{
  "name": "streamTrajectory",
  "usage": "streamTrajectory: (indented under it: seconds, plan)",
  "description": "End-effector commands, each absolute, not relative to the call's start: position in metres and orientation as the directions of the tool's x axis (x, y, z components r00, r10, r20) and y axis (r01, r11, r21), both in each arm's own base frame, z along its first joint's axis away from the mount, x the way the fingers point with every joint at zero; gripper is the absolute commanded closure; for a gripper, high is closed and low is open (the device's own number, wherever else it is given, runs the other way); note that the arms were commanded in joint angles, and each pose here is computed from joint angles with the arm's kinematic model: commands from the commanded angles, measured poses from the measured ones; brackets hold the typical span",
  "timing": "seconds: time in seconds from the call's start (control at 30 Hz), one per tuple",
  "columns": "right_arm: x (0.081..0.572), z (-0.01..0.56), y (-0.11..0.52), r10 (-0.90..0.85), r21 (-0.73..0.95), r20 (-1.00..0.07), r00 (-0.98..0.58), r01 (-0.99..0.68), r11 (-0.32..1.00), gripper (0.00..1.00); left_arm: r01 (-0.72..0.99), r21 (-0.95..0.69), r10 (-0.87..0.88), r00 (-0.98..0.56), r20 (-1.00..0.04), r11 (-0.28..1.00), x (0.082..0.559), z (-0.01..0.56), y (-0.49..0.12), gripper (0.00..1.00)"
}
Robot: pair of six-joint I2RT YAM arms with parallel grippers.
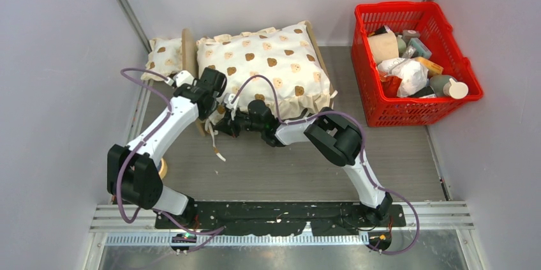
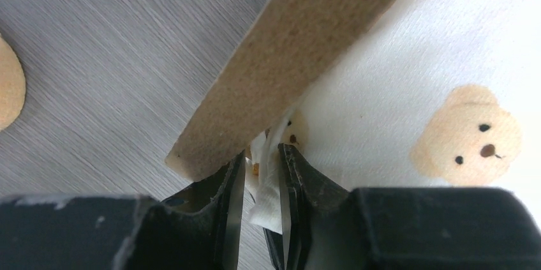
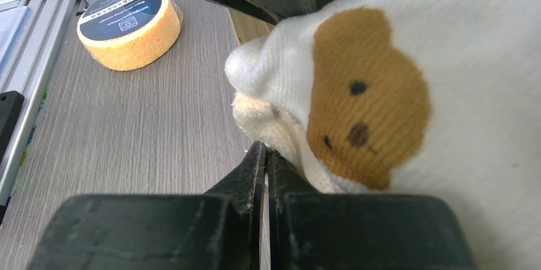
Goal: Set up the pet bed
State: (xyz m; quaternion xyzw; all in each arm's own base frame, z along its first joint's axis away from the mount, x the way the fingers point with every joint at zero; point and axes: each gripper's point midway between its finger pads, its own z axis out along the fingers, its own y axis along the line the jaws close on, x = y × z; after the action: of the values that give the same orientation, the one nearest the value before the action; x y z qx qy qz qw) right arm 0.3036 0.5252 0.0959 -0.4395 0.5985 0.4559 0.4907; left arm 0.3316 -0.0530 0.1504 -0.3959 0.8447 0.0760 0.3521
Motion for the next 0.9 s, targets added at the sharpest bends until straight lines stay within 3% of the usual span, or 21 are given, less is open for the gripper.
streamTrajectory:
  seconds: [0.0,0.33,0.5,0.7,0.87]
  plan:
    - [0.307,0.123,0.527,-0.005,0.087,-0.996,-0.09,-0.979,0.182,0.95,-0.787,-0.074,-0.61,-0.411,-0.678,0.612,0.32,0.151,-0.028,0.7]
    - [0.319,0.12,0.522,-0.004,0.117,-0.993,-0.122,-0.962,0.245,0.95,-0.843,-0.086,-0.62,-0.317,-0.717,0.53,0.311,0.163,-0.014,0.8]
    - [0.321,0.119,0.522,-0.001,0.132,-0.991,-0.136,-0.962,0.239,0.95,-0.832,-0.094,-0.611,-0.321,-0.723,0.547,0.314,0.163,-0.014,0.8]
    - [0.32,0.12,0.52,0.002,0.128,-0.991,-0.131,-0.963,0.236,0.95,-0.832,-0.051,-0.589,-0.346,-0.73,0.553,0.317,0.168,-0.012,0.7]
    - [0.319,0.119,0.518,0.011,0.132,-0.991,-0.133,-0.964,0.229,0.95,-0.8,-0.098,-0.586,-0.343,-0.734,0.592,0.325,0.166,-0.018,0.69]
